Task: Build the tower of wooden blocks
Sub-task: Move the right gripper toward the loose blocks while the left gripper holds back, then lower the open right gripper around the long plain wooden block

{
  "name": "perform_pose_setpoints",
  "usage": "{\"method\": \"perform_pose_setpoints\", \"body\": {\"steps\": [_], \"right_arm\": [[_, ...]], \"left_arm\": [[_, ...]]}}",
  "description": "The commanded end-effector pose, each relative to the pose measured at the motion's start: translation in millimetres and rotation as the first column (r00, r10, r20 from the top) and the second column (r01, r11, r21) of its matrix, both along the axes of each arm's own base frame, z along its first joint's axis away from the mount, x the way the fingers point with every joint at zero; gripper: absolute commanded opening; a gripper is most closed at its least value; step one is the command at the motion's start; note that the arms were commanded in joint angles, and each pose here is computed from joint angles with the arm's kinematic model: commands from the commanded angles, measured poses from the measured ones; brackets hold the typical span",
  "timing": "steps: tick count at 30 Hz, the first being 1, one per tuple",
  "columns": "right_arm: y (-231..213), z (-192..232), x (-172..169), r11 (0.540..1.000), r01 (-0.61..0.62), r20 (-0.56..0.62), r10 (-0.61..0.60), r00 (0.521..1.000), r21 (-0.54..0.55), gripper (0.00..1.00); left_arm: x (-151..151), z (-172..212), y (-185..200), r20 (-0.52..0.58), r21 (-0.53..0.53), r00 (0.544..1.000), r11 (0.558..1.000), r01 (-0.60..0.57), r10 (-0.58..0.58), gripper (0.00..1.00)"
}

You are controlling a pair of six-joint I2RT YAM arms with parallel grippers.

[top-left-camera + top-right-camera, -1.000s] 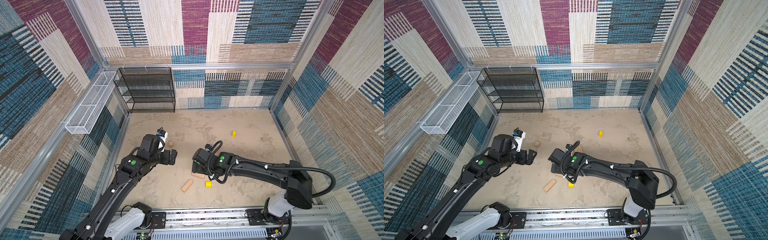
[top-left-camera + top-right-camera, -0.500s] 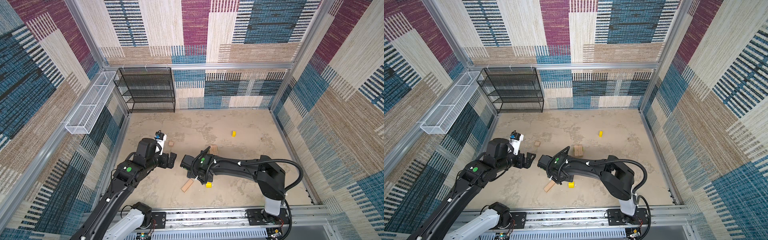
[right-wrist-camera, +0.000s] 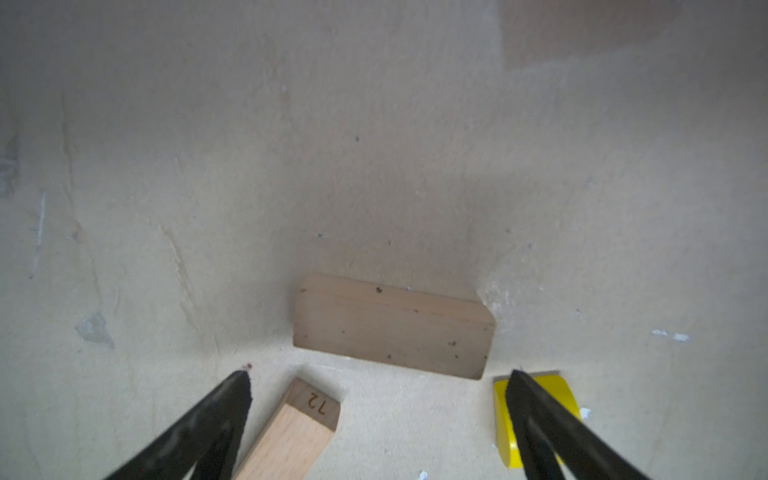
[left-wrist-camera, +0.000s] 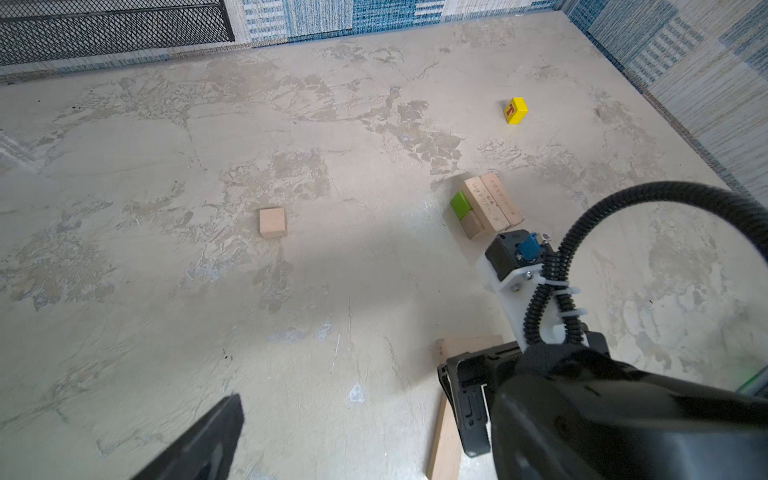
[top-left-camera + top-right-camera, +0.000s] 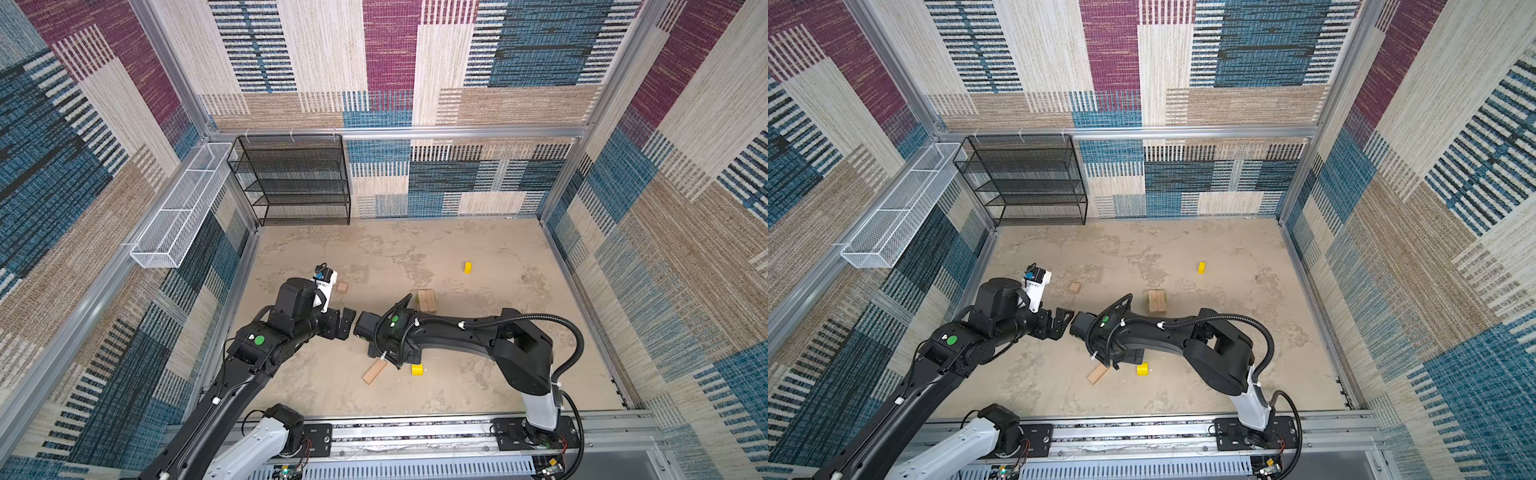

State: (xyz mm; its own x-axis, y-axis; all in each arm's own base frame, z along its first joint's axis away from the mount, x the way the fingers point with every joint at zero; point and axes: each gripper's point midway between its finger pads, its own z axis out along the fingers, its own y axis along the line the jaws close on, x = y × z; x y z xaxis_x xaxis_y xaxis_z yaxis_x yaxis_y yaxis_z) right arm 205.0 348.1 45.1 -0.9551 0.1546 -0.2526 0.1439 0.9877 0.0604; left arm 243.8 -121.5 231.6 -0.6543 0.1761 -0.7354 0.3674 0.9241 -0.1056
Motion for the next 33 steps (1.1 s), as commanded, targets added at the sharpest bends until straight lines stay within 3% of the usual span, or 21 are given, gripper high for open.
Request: {"method": "perform_pose_setpoints", "body": {"steps": [1,8,18,33], "right_arm": [[1.5,0.6,2.3,1.0,-0.014,0.012,0.014,1.0,0.004,0.98],[-2.8,-0.2,6.1,1.0,-0.011,0.011,0.011,1.0,0.015,1.0],[-4.7,0.4,14.1,0.999,-0.028,0.017,0.027,0.999,0.039,1.0],[-1.0,-2.4,15.4,0.996,-0.036,0.013,0.035,0.999,0.076,1.0]], "left_arm": [[3.4,-0.5,16.2,0.014,0.069,0.998,0.996,-0.063,0.063,0.99],[6.8,-6.5,43.1,0.025,0.168,0.983,0.968,-0.185,0.184,0.99],[-23.3,-37.9,19.1,-0.146,0.005,0.981,0.992,-0.126,0.125,0.99],[-23.7,-39.1,19.1,-0.125,-0.01,0.984,0.992,-0.127,0.125,0.99]]}}
